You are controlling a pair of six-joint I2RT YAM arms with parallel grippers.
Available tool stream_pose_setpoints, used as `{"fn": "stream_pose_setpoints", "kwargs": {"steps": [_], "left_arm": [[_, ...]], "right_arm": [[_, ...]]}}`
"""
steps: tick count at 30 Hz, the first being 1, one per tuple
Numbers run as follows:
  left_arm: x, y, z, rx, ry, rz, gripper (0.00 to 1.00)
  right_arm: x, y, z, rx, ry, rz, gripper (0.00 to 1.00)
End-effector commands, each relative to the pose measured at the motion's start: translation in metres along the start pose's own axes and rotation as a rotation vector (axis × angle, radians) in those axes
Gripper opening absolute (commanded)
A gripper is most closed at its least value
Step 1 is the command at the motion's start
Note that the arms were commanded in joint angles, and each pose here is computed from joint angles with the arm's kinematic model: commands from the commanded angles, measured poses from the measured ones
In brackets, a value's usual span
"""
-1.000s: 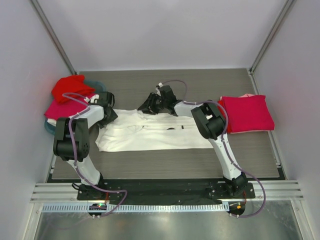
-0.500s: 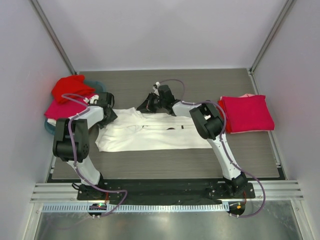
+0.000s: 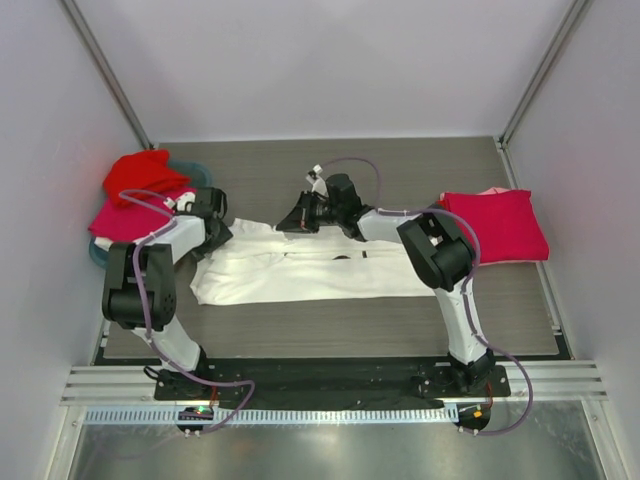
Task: Fold and stack the t-shirts
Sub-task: Fold the tshirt
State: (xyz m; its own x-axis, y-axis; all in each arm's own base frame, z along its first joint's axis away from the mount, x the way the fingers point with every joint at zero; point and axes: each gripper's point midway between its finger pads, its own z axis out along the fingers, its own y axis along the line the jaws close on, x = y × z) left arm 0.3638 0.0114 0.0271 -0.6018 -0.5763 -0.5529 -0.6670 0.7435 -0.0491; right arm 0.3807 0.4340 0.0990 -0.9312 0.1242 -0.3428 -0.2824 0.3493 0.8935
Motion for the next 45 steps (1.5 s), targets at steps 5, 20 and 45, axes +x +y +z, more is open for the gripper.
{"fn": "stream_pose_setpoints", "kwargs": {"steps": [5,20,45], "left_arm": [[-0.030,0.012,-0.050,0.062,-0.111,-0.092,0.69],[-0.015,0.002,-0.082,0.205,-0.034,-0.080,0.73],[-0.046,-0.042,-0.026,0.111,-0.019,-0.120,0.67]], "right_arm": [[0.022,0.024,-0.022,-0.072,0.037,-0.092,0.01],[0.093,0.026,-0.036,-0.040,0.172,-0.136,0.04],[0.021,0.037,0.014,0.093,0.034,-0.205,0.63]]}}
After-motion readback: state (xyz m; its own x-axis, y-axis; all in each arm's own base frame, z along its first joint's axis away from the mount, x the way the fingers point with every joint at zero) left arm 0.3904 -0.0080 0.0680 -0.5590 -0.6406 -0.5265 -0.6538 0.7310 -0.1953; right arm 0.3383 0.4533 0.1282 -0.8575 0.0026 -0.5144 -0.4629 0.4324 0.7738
